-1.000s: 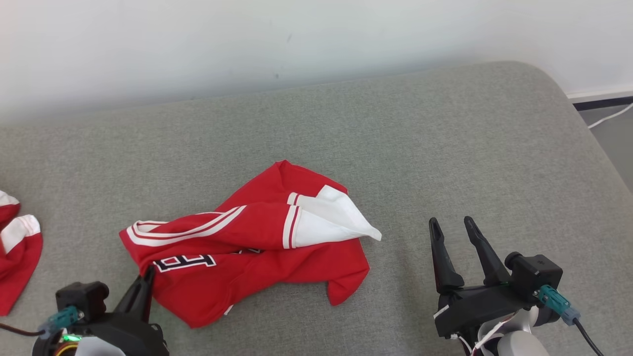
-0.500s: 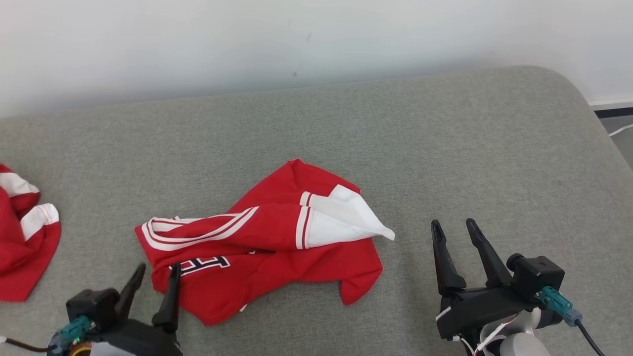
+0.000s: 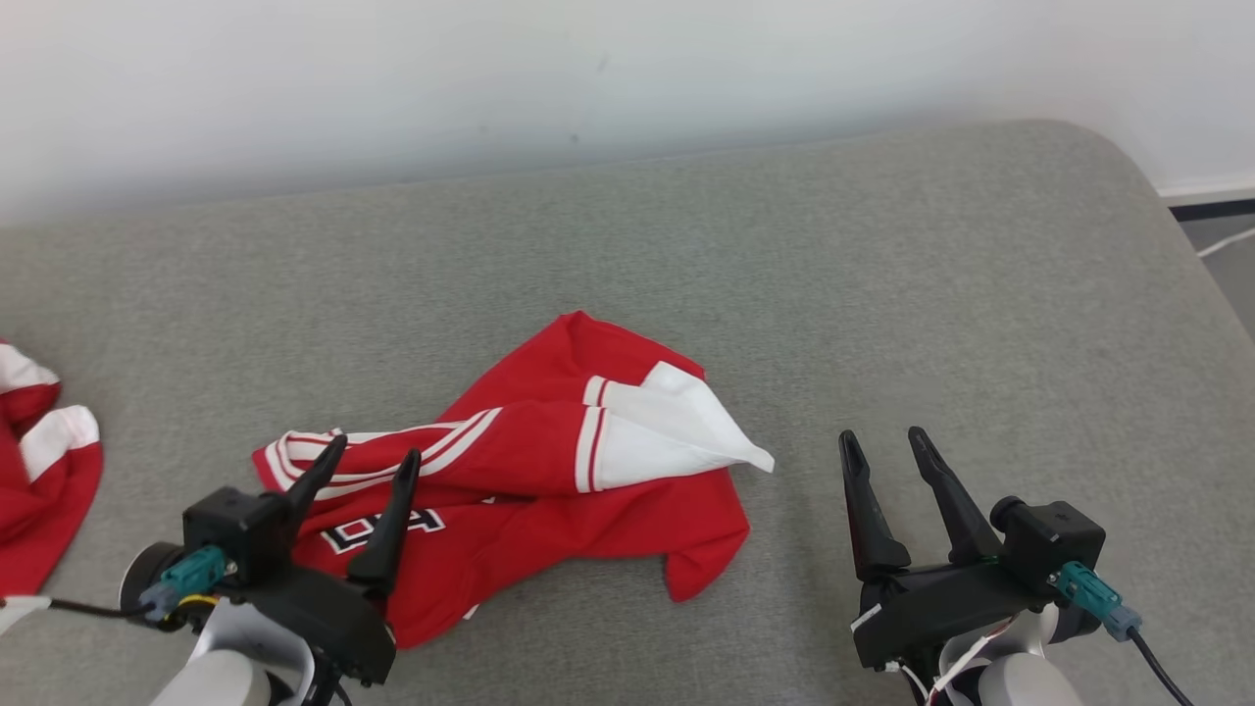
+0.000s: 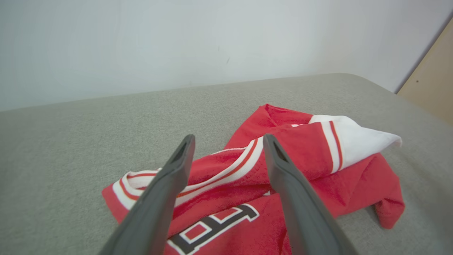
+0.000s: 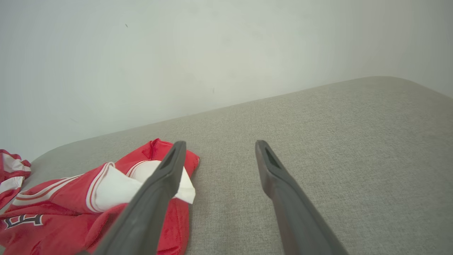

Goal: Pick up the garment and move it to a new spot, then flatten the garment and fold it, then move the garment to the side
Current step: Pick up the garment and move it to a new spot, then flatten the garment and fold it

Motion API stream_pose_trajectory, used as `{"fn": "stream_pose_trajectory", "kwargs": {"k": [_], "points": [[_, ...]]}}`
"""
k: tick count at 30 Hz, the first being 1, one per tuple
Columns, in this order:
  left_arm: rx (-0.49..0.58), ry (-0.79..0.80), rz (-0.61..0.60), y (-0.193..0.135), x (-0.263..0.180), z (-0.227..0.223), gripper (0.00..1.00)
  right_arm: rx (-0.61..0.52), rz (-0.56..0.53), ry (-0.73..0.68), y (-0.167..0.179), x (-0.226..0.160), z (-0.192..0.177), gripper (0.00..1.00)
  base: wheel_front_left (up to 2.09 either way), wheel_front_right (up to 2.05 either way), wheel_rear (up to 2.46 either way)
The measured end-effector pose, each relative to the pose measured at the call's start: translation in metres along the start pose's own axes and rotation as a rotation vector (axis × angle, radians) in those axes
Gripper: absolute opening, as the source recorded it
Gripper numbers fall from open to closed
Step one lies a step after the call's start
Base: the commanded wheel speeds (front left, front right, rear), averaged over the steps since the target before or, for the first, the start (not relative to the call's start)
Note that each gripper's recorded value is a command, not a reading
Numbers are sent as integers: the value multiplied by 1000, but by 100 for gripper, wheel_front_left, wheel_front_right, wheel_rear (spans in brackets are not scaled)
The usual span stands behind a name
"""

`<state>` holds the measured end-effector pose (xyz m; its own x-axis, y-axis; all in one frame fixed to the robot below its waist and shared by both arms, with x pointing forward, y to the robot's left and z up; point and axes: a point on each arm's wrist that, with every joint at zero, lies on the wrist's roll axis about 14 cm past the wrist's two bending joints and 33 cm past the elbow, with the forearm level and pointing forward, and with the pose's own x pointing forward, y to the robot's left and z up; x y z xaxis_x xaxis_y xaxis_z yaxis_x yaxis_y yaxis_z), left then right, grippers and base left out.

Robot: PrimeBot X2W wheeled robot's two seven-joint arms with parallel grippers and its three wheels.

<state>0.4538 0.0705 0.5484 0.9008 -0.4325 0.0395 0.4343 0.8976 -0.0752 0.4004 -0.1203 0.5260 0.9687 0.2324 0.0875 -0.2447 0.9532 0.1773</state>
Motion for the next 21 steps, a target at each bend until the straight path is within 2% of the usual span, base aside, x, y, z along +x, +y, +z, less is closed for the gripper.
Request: {"fn": "stream_pose_trajectory", "kwargs": {"k": [10,17,18,19,20,21], "points": [[57,124,-111,-19,30,-32,100,1,-79,-11,-26,-10,1,100,0,0,0],[85,267,-154,-24,39,-76,100,0,-129,0,-41,-17,-5,100,0,0,0],[87,276,-153,-23,40,-79,81,0,-131,1,-42,-18,-5,100,0,0,0],[88,283,-152,-22,40,-81,15,0,-134,2,-43,-18,-6,100,0,0,0],[89,284,-151,-22,41,-82,0,0,-135,2,-43,-18,-6,100,0,0,0],[90,285,-150,-22,41,-82,0,0,-134,1,-43,-18,-5,100,0,0,0]]}}
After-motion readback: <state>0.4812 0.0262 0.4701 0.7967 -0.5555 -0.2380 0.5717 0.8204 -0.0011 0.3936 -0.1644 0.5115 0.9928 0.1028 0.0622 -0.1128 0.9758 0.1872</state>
